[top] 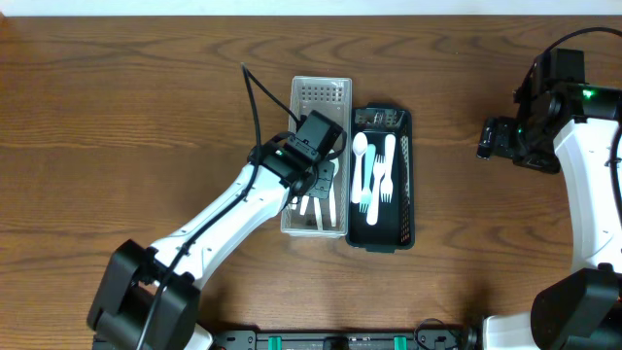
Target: Pack container
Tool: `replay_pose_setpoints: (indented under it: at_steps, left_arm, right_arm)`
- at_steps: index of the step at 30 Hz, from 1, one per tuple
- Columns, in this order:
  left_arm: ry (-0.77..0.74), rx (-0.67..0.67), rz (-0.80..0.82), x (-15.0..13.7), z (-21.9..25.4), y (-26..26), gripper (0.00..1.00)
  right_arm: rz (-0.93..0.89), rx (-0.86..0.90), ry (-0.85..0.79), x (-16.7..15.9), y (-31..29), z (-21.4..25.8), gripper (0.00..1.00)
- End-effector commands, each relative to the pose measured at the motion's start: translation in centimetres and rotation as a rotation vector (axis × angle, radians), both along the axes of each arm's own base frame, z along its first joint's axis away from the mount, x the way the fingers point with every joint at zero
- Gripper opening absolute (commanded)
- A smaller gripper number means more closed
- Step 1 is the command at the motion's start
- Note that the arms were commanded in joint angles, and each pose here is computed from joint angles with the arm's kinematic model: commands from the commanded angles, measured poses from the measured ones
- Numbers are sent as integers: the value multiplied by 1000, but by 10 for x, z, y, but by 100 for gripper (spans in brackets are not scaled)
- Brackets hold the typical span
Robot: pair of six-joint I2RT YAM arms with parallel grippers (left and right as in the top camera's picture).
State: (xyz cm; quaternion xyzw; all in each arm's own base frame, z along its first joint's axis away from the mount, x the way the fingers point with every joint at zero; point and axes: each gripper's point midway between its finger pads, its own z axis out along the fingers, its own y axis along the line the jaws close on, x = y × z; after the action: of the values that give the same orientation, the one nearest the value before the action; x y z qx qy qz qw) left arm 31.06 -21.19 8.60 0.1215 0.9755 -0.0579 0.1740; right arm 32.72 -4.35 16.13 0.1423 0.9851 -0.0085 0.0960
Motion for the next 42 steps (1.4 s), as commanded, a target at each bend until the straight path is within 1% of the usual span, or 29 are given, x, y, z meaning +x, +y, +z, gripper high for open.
replay_pose_setpoints:
  at_steps: [1,2,3,5,6,7,9,12,14,16,18,19,20,24,28,31,33,34,37,40,42]
  left_arm:
    - [-7,25,-12,8,-5,-1,6]
    - [-3,28,-13,8,-7,-1,8]
    - [-3,30,-15,8,-8,-1,15]
    - [-8,35,-33,9,-8,-2,36]
    - [-12,34,-37,9,-6,-2,41]
    - [-18,35,-49,10,-4,-3,44]
    - [-27,42,-75,11,1,-3,53]
    - [-56,42,-92,14,21,-3,56]
    - [-93,40,-101,17,41,-2,62]
    - [-158,41,-74,25,64,6,73]
    - [-225,42,-31,32,85,19,85]
    - [-261,48,1,37,96,30,94]
    - [-293,59,38,42,106,43,98]
    - [-378,86,208,62,132,101,98]
    - [-413,95,363,84,138,156,98]
    - [-419,108,445,92,138,188,98]
    - [-417,116,480,92,137,203,98]
    - [-417,119,492,93,137,207,98]
    - [-441,130,540,96,142,227,98]
    - [-394,154,570,85,136,242,98]
    - [-385,156,580,77,135,245,98]
  right_arm:
    - [9,4,8,0,2,-2,85]
    - [9,4,8,0,2,-2,84]
    - [9,4,8,0,2,-2,85]
    - [9,4,8,0,2,-2,85]
    - [9,4,8,0,2,-2,84]
    - [9,4,8,0,2,-2,85]
    - [9,4,8,0,2,-2,85]
    - [9,3,3,1,2,-2,85]
    - [9,1,-15,5,2,-1,84]
    - [9,-2,-42,12,1,1,86]
    - [11,-4,-79,21,0,3,91]
    - [15,2,-102,26,2,4,98]
    - [22,7,-124,31,4,6,99]
    - [110,-8,-255,63,22,18,99]
    - [275,-45,-410,97,55,37,99]
    - [313,-59,-508,116,71,52,99]
    - [305,-115,-606,134,69,69,99]
    - [300,-125,-632,139,68,74,99]
    - [302,-129,-642,139,68,77,99]
    - [327,-156,-575,128,63,67,99]
    - [304,-153,-540,120,59,63,99]
